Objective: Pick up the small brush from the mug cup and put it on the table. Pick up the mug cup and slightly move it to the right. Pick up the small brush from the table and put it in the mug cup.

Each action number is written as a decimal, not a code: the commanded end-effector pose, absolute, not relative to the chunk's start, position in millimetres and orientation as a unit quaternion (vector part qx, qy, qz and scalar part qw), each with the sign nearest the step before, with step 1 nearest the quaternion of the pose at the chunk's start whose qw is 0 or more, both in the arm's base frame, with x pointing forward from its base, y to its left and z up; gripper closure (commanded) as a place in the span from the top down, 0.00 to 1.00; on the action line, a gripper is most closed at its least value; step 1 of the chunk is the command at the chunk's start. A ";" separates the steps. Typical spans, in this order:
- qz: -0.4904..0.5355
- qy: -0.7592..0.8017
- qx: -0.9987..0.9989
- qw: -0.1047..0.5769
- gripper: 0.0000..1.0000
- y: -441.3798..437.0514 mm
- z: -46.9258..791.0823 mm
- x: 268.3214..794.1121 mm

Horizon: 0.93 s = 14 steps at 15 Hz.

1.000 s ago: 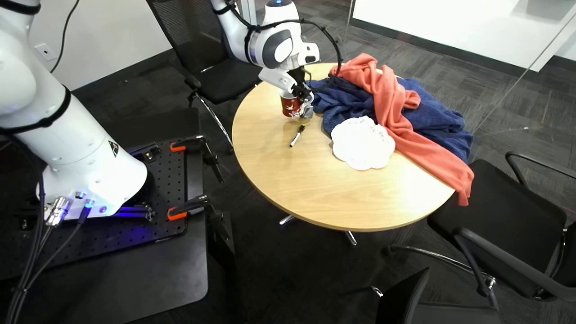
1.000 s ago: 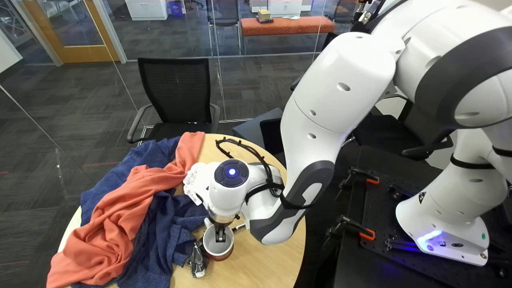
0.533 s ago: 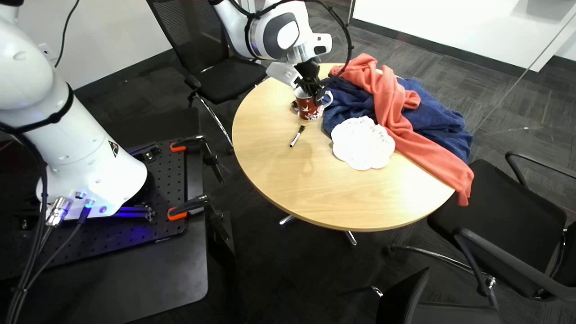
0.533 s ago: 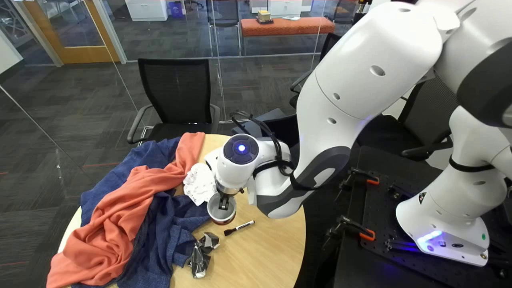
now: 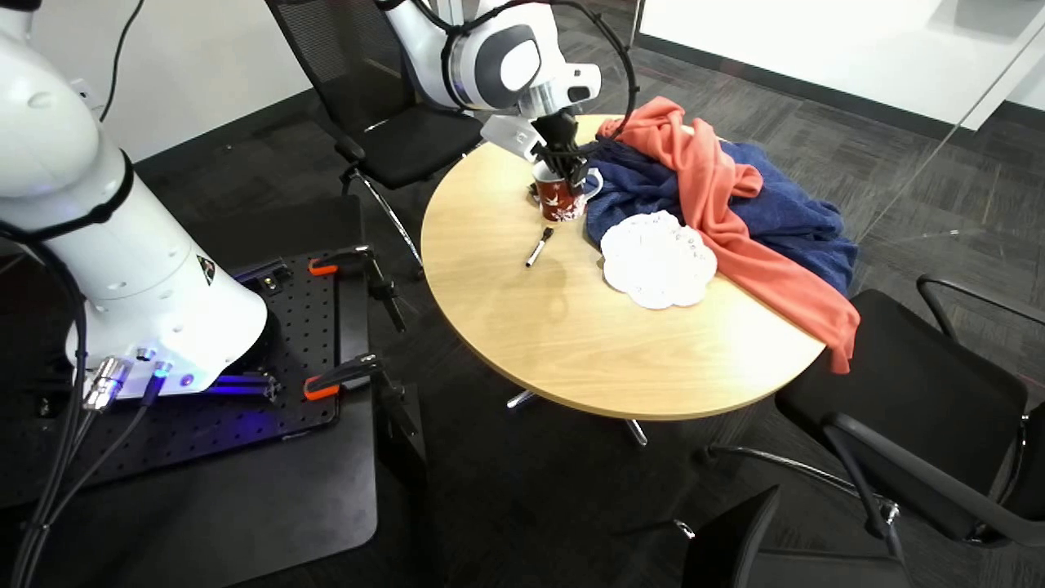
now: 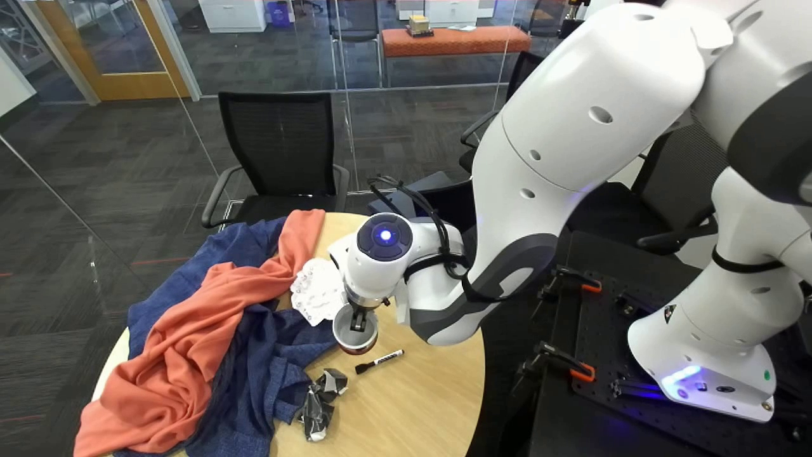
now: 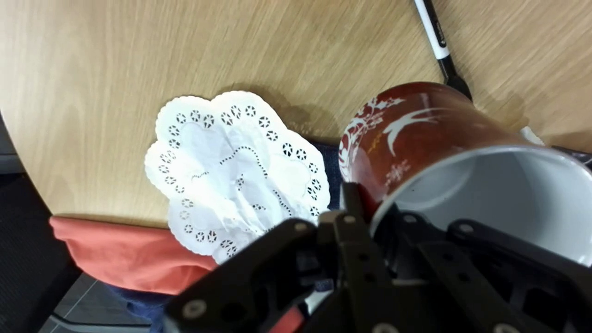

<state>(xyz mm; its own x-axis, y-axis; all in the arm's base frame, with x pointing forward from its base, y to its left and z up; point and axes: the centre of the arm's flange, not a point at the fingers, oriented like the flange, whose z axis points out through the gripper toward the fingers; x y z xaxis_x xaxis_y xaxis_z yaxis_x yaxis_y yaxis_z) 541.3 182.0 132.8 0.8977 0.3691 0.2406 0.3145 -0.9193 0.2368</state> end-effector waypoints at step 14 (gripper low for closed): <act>0.116 -0.048 0.980 0.155 0.02 52.5 118.7 574.0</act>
